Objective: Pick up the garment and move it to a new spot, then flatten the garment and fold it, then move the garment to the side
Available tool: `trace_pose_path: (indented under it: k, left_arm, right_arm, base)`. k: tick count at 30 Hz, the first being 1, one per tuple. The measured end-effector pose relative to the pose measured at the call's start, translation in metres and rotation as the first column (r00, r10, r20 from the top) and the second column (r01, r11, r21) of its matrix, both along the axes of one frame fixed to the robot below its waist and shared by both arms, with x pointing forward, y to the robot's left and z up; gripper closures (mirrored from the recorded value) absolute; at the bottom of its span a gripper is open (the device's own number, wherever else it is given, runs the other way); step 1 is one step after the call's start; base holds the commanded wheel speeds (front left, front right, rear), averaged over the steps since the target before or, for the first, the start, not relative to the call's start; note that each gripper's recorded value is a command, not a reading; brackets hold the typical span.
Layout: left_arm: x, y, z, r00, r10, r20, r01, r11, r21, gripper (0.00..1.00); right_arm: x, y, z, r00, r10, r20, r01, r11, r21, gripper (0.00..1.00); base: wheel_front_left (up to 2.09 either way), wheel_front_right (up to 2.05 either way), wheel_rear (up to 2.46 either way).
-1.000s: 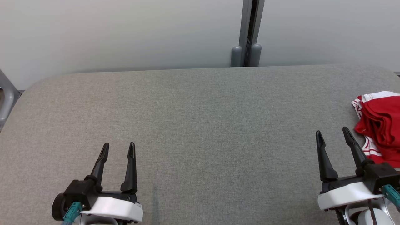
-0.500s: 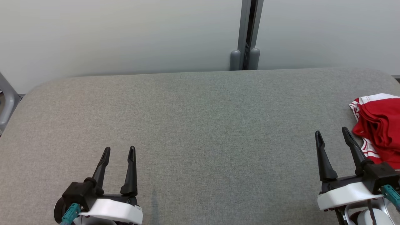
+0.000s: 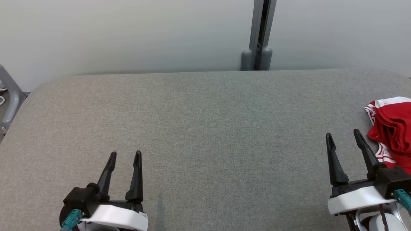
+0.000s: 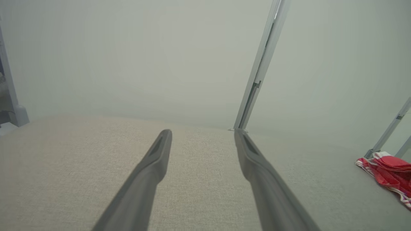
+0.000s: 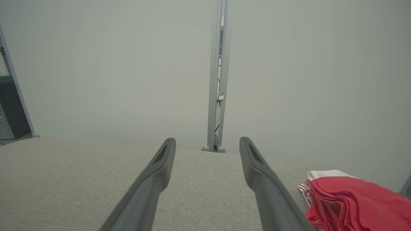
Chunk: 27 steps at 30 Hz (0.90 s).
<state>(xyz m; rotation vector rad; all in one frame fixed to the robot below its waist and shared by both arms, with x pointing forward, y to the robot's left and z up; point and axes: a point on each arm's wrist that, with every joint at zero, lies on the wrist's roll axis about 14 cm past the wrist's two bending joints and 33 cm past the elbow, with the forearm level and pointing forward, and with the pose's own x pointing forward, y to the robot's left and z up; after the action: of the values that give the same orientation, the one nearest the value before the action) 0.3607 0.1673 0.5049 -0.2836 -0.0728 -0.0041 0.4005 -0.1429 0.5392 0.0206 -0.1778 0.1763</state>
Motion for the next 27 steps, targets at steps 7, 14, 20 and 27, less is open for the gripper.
trace_pose_path:
  k: [7,14,20,27]
  left_arm:
    - [0.0,-0.003,-0.003,1.0,-0.02,-0.006,0.02,0.998,-0.052,0.0]
    - [-0.007,-0.001,-0.018,0.999,-0.01,-0.053,0.006,0.997,-0.071,1.0]
    - [-0.008,-0.001,-0.027,0.996,-0.006,-0.092,-0.008,0.987,-0.158,1.0]
    - [-0.001,-0.004,-0.028,0.994,-0.017,-0.104,-0.012,0.964,-0.267,1.0]
  right_arm:
    - [0.001,0.0,-0.001,1.0,0.001,-0.004,-0.001,1.0,-0.001,0.0]
    - [-0.004,0.003,-0.019,0.998,0.003,-0.057,-0.002,1.0,0.009,1.0]
    - [-0.005,-0.013,-0.032,0.99,-0.04,-0.137,0.054,0.994,0.098,1.0]
    - [-0.004,-0.029,-0.038,0.979,-0.07,-0.194,0.114,0.967,0.226,1.0]
  base:
    - [0.0,0.0,0.0]
    - [0.0,0.0,0.0]
    - [0.0,0.0,0.0]
    - [0.0,0.0,0.0]
